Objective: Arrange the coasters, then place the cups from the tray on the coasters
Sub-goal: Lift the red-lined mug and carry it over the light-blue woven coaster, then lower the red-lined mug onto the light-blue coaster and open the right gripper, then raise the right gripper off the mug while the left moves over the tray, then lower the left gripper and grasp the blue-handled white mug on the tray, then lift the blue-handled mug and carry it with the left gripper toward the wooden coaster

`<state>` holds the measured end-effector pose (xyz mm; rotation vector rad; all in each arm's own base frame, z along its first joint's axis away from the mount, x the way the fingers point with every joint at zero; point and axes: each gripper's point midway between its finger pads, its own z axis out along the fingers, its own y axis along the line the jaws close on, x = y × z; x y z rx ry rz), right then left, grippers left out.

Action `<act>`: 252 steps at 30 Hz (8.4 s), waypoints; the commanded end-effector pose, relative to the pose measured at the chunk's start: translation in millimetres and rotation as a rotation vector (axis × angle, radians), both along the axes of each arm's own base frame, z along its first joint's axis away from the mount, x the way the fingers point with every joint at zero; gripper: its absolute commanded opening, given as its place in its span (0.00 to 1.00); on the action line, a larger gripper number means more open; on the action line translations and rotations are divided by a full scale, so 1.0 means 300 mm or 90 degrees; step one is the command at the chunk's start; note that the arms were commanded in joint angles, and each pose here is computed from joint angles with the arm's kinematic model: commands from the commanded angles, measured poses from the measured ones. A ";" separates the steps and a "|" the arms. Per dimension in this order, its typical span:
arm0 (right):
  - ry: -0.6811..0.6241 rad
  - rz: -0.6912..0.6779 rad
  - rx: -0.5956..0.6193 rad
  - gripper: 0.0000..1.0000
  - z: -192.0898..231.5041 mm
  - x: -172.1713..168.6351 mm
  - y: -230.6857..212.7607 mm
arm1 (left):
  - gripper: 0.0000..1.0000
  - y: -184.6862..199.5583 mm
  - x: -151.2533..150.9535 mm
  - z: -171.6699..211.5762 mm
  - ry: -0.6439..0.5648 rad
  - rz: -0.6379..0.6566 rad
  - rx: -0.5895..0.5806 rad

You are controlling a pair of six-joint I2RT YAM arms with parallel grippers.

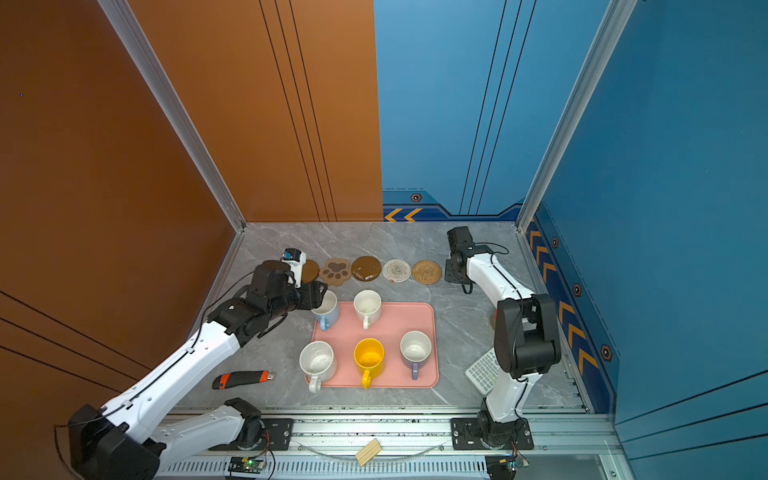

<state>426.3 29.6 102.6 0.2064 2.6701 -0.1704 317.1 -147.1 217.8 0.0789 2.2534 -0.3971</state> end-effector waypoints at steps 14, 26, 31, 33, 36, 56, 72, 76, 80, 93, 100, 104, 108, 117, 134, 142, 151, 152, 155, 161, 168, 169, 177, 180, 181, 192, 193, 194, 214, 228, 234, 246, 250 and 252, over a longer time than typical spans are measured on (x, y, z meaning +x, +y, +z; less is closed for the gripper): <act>-0.068 -0.012 0.002 0.00 -0.005 0.165 -0.021 | 0.72 -0.003 0.055 0.025 0.006 0.007 0.012; -0.058 -0.014 0.017 0.00 -0.054 0.173 -0.015 | 0.72 -0.002 0.053 0.026 0.006 0.010 0.009; -0.051 -0.017 0.017 0.00 -0.079 0.169 -0.018 | 0.72 -0.003 0.052 0.027 0.006 0.010 0.009; -0.047 -0.019 0.016 0.00 -0.088 0.166 -0.023 | 0.72 -0.004 0.051 0.028 0.006 0.009 0.009; -0.044 -0.021 0.019 0.00 -0.100 0.161 -0.026 | 0.72 -0.003 0.050 0.029 0.006 0.010 0.008; -0.026 -0.027 0.038 0.00 -0.143 0.128 -0.017 | 0.72 0.002 0.037 0.040 0.000 0.011 0.008; -0.030 -0.032 0.032 0.52 -0.116 0.091 -0.023 | 0.72 0.014 0.020 0.042 -0.005 0.013 0.010; -0.040 -0.040 0.028 0.57 -0.073 0.065 -0.033 | 0.72 0.018 0.006 0.047 -0.006 0.010 0.012; -0.056 -0.062 0.025 0.60 -0.015 0.022 -0.051 | 0.72 0.031 -0.021 0.047 -0.001 0.005 0.025; -0.142 -0.118 0.039 0.63 0.186 -0.110 -0.012 | 0.72 0.032 -0.177 -0.029 0.090 -0.044 0.093; -0.183 -0.109 0.020 0.64 0.232 -0.171 0.051 | 0.70 0.044 -0.232 -0.116 0.154 -0.008 0.087; -0.177 -0.118 0.026 0.64 0.196 -0.208 0.054 | 0.69 0.045 -0.250 -0.151 0.177 0.015 0.072; -0.167 -0.125 0.038 0.64 0.155 -0.236 0.057 | 0.68 0.036 -0.257 -0.183 0.197 0.022 0.075; -0.165 -0.123 0.046 0.65 0.140 -0.263 0.068 | 0.67 0.015 -0.238 -0.247 0.238 0.032 0.103; -0.153 -0.125 0.055 0.65 0.113 -0.285 0.074 | 0.65 -0.005 -0.177 -0.316 0.258 0.065 0.117; -0.152 -0.121 0.062 0.65 0.114 -0.288 0.085 | 0.62 0.008 -0.148 -0.341 0.266 0.088 0.139; -0.155 -0.117 0.056 0.65 0.135 -0.283 0.084 | 0.58 0.030 -0.121 -0.368 0.281 0.104 0.154; -0.156 -0.117 0.056 0.65 0.136 -0.283 0.083 | 0.58 0.028 -0.118 -0.370 0.281 0.102 0.155; -0.156 -0.117 0.055 0.65 0.136 -0.284 0.082 | 0.57 0.029 -0.114 -0.379 0.285 0.102 0.155; -0.154 -0.114 0.054 0.65 0.140 -0.281 0.083 | 0.55 0.019 -0.107 -0.397 0.294 0.097 0.150; -0.155 -0.115 0.052 0.65 0.146 -0.281 0.081 | 0.50 0.008 -0.103 -0.408 0.298 0.092 0.145; -0.154 -0.114 0.052 0.65 0.145 -0.281 0.081 | 0.49 0.008 -0.103 -0.409 0.299 0.091 0.145; -0.154 -0.119 0.048 0.65 0.141 -0.284 0.075 | 0.38 -0.001 -0.107 -0.425 0.311 0.082 0.144; -0.153 -0.119 0.048 0.65 0.138 -0.288 0.075 | 0.34 0.003 -0.110 -0.431 0.314 0.084 0.147; -0.153 -0.120 0.047 0.65 0.138 -0.287 0.074 | 0.33 0.002 -0.109 -0.430 0.313 0.084 0.146; -0.153 -0.122 0.043 0.65 0.134 -0.295 0.069 | 0.00 -0.011 -0.104 -0.418 0.310 0.074 0.140; -0.152 -0.123 0.042 0.65 0.133 -0.296 0.068 | 0.00 -0.011 -0.103 -0.413 0.307 0.073 0.139; -0.153 -0.124 0.042 0.65 0.133 -0.297 0.067 | 0.00 -0.010 -0.103 -0.408 0.304 0.073 0.139; -0.158 -0.122 0.047 0.63 0.145 -0.299 0.075 | 0.00 0.012 -0.023 -0.193 0.186 0.083 0.105; -0.170 -0.108 0.049 0.63 0.197 -0.298 0.100 | 0.00 0.139 0.217 -0.150 0.176 0.138 0.142; -0.166 -0.100 0.066 0.63 0.211 -0.298 0.126 | 0.00 0.211 0.308 -0.158 0.179 0.177 0.155; -0.178 -0.105 0.065 0.63 0.249 -0.306 0.124 | 0.00 0.258 0.435 -0.218 0.203 0.185 0.159; -0.175 -0.109 0.060 0.63 0.252 -0.319 0.111 | 0.00 0.265 0.448 -0.250 0.216 0.184 0.162; -0.175 -0.111 0.058 0.63 0.255 -0.325 0.106 | 0.00 0.270 0.450 -0.257 0.219 0.185 0.164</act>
